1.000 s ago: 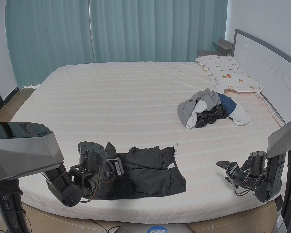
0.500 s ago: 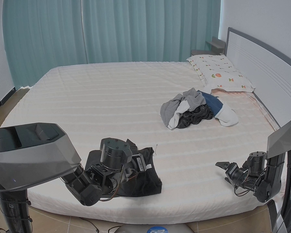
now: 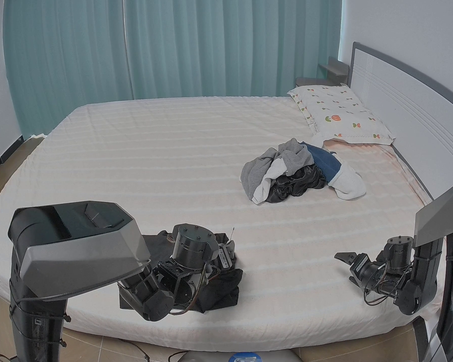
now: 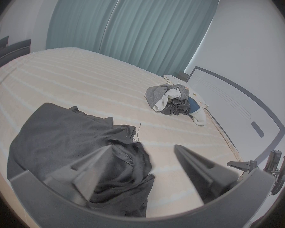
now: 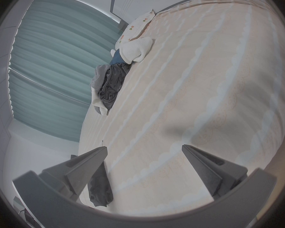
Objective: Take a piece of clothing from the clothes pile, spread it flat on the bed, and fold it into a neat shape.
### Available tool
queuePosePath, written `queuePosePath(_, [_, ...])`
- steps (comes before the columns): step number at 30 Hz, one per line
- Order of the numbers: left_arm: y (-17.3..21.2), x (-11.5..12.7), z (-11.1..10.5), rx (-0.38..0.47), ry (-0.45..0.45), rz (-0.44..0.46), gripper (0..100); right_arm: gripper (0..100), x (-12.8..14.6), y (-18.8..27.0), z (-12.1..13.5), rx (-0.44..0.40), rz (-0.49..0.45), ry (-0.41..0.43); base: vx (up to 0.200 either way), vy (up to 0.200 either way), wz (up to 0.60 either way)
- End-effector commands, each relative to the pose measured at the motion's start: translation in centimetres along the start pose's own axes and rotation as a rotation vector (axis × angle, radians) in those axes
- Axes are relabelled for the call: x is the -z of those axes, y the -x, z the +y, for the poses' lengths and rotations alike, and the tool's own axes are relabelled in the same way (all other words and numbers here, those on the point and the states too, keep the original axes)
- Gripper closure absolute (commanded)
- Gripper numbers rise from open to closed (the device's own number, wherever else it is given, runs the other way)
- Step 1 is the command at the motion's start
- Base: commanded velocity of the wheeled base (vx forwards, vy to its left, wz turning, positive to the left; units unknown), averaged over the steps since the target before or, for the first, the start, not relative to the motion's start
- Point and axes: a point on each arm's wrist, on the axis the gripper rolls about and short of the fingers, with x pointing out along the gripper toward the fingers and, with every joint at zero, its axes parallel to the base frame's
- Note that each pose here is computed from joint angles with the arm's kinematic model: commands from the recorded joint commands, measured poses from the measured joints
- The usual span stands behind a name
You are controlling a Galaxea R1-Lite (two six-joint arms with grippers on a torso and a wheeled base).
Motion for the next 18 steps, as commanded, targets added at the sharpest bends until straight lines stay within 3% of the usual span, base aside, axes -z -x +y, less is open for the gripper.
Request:
queuePosePath(1, [-0.1,0.3,0.2,-0.006,0.026,0.007,0,0,0.0,0.0,0.0,-0.004,-0.002,0.001,0.0,0.0,0.0])
queuePosePath(8, [2.2,-1.0,1.2,-0.019,0.066,0.003,0,0,0.0,0.0,0.0,-0.003,-0.001,0.0,0.0,0.0,0.0])
queuePosePath(13, [4.2,-0.9,5.2,-0.098,0.123,0.052,0,0,0.1,0.0,0.0,-0.004,0.003,0.003,0.0,0.0,0.0])
queuePosePath(18, [6.5,0.0,8.9,-0.085,0.166,0.101,0,0,0.2,0.0,0.0,-0.002,0.006,0.003,0.0,0.0,0.0])
